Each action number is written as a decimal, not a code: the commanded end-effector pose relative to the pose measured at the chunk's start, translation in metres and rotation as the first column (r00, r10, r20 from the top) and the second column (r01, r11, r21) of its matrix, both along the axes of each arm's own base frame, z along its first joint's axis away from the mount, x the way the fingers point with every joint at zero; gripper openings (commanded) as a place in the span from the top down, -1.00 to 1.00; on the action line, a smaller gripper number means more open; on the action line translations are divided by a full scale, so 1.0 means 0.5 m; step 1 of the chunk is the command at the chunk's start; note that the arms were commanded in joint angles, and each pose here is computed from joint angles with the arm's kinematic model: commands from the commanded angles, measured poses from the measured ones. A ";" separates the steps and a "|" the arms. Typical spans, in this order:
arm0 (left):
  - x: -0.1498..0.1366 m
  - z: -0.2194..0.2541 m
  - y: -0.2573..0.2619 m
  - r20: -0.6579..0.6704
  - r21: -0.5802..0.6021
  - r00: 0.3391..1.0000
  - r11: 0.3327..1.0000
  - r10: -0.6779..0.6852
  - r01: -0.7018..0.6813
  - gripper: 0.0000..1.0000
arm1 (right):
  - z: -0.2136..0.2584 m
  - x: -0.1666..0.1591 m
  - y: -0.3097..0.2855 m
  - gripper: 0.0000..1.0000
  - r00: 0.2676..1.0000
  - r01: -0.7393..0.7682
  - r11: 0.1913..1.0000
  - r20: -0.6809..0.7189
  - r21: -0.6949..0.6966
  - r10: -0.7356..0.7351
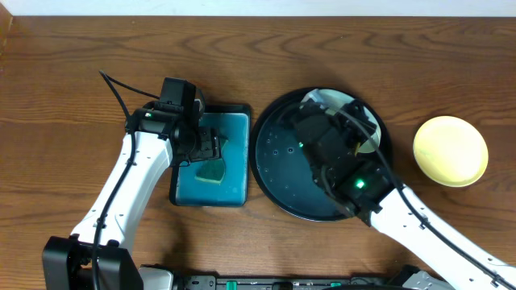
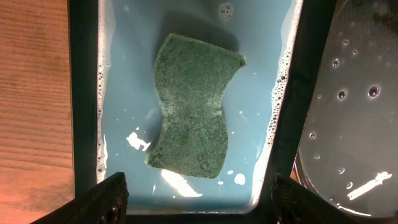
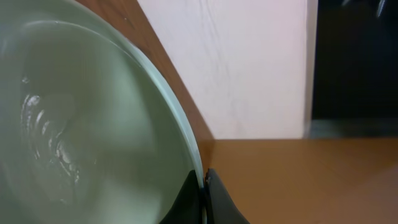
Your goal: Clean dirty plates on tray and stack at the side
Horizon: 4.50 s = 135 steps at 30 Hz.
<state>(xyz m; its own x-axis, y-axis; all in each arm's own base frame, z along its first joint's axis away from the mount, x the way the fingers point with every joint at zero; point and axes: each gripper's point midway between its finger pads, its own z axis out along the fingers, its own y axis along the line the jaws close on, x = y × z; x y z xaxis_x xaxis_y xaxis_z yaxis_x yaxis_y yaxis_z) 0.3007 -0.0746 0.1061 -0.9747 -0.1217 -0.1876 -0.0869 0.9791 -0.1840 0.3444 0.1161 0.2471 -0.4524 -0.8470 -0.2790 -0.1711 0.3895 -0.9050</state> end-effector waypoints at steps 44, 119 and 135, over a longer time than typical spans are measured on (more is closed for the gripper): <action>-0.009 -0.010 0.005 -0.016 0.010 1.000 1.000 -0.003 0.003 -0.50 | -0.352 -0.184 -0.656 0.97 0.094 0.440 -0.615 -0.715 0.654 -0.693; -0.197 0.191 0.061 0.585 -0.038 0.810 0.999 0.037 -0.018 -0.50 | -0.120 -0.265 -0.169 -0.99 0.973 0.231 0.262 -0.221 0.937 -0.068; -0.207 0.195 0.063 0.594 -0.040 0.804 0.999 0.039 -0.018 -0.51 | -0.168 -0.313 -0.172 -0.99 0.936 0.350 0.270 -0.344 0.897 -0.070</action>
